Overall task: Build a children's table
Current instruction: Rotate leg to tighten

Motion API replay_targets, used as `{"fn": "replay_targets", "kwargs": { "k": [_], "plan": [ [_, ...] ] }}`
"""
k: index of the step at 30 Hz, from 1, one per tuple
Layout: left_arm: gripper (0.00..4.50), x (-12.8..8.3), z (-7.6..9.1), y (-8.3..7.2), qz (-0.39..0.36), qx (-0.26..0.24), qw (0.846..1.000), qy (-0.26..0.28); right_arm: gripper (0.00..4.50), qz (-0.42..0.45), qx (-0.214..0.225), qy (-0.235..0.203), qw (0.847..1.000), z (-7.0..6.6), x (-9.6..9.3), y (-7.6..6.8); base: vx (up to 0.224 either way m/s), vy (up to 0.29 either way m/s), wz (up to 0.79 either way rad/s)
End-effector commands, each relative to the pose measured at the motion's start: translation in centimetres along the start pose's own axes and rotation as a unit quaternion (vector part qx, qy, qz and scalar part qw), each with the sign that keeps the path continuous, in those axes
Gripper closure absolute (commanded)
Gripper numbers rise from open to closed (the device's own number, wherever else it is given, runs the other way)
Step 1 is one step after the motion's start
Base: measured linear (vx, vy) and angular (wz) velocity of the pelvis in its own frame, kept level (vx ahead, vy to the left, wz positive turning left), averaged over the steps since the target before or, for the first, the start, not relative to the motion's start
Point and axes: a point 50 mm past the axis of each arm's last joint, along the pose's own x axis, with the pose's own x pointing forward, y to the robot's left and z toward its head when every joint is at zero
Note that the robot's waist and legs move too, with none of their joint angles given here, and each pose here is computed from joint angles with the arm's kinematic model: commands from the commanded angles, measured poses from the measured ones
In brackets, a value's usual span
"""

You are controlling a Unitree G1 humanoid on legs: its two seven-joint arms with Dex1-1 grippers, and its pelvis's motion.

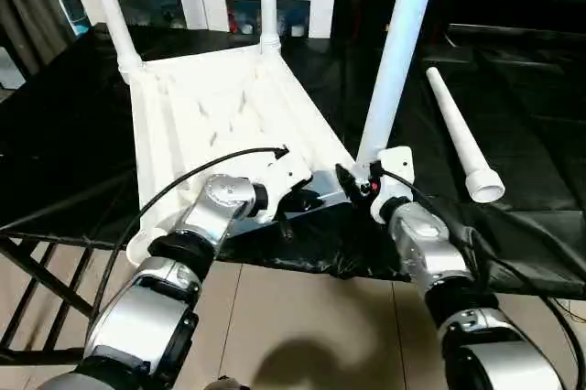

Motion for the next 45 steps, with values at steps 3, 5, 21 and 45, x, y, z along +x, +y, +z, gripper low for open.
{"fn": "replay_targets", "kwargs": {
  "k": [3,5,21,45],
  "plan": [
    [4.50,-0.4,0.0,-0.8,-0.070,0.025,0.997,-0.023,0.62,0.162,-0.036,0.003,0.986,0.0,-0.8,1.6,0.000,0.000,0.00],
    [4.50,-1.0,-0.2,-0.8,-0.087,0.025,0.996,-0.024,0.62,0.214,-0.044,0.010,0.976,-0.1,-1.6,1.7,0.000,0.000,0.00],
    [4.50,-3.6,-1.0,-0.7,-0.183,0.039,0.982,-0.005,1.39,0.392,-0.052,0.077,0.915,0.0,-4.0,1.4,0.000,0.000,0.00],
    [4.50,2.8,2.1,-0.2,0.070,-0.067,0.995,-0.037,1.08,-0.100,0.056,0.027,0.993,-1.1,1.2,1.5,0.000,0.000,0.00]
  ]
}}
